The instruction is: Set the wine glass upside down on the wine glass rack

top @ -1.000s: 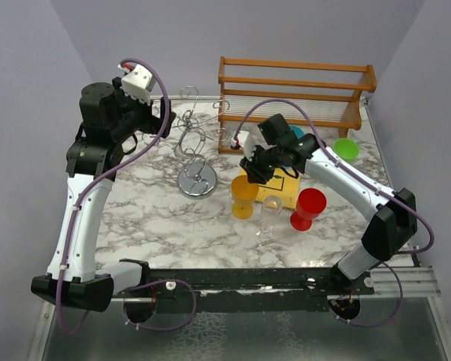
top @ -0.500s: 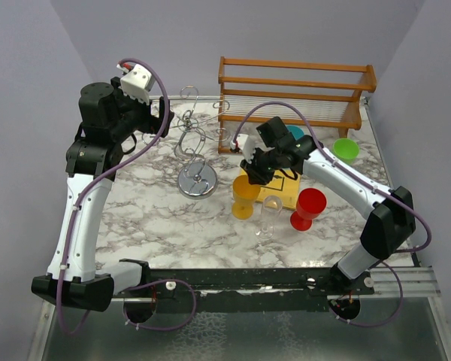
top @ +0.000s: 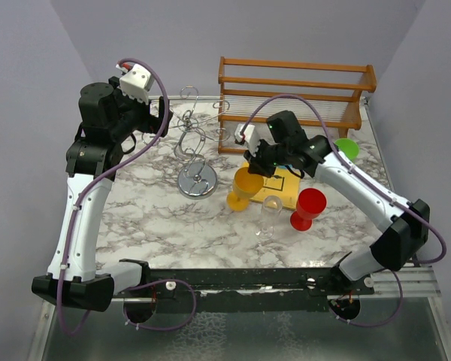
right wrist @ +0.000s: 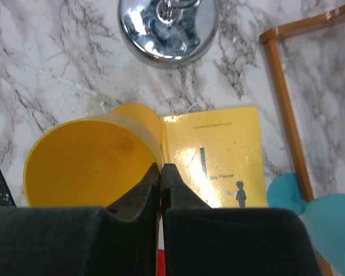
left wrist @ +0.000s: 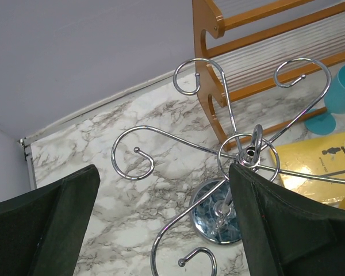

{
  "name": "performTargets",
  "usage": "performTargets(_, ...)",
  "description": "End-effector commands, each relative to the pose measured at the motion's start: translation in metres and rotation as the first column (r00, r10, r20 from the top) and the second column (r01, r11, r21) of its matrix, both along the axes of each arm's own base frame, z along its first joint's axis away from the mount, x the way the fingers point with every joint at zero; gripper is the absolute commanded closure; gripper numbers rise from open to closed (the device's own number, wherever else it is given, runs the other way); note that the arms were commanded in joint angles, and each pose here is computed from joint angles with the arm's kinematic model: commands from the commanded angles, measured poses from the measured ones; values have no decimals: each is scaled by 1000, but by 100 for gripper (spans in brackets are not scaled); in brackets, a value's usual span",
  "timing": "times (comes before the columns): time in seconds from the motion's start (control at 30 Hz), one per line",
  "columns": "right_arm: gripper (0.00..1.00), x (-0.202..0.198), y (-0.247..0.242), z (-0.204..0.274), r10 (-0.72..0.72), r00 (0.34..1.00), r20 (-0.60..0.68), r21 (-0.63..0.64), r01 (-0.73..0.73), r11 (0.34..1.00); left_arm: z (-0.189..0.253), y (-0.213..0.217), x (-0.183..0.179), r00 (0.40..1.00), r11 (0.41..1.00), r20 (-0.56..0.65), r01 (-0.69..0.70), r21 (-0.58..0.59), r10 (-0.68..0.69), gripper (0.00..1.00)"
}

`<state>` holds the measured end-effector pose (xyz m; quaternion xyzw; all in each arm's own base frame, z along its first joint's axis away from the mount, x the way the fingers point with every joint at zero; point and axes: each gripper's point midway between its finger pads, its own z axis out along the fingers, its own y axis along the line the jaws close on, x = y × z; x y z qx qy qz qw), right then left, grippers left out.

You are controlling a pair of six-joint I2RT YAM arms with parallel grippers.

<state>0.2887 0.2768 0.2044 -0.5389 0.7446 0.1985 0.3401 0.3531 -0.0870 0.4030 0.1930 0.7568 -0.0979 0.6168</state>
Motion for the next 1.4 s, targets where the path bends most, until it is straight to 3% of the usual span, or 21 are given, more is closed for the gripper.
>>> performTargets(0.0, 99, 18, 0, 76, -51, 981, 185, 169, 19, 985, 8, 6, 5, 999, 999, 36, -34, -17, 34, 1)
performTargets(0.17, 99, 47, -31, 121, -210, 928, 309, 230, 142, 963, 21, -5, 2, 999, 997, 44, 22, -71, -19, 1)
performTargets(0.37, 99, 75, -83, 187, -427, 800, 420, 355, 289, 889, 33, -17, 2, 997, 988, 54, 63, -143, -56, 1)
performTargets(0.47, 99, 71, -90, 234, -485, 734, 475, 456, 265, 849, 41, -25, 1, 993, 979, 64, 105, -175, -95, 1)
performTargets(0.6, 99, 57, -89, 290, -514, 701, 495, 565, 191, 803, 59, -46, -2, 980, 951, 84, 196, -241, -181, 6)
performTargets(0.8, 99, 46, -85, 336, -525, 700, 484, 636, 131, 761, 72, -80, -8, 950, 890, 92, 311, -333, -297, 11)
performTargets(1.1, 99, 25, -57, 351, -421, 812, 404, 697, 25, 717, 75, -143, -13, 886, 780, 88, 444, -442, -455, 12)
performTargets(1.37, 99, 18, -51, 347, -379, 838, 392, 697, -2, 717, 64, -165, -9, 853, 725, 54, 473, -500, -519, 32)
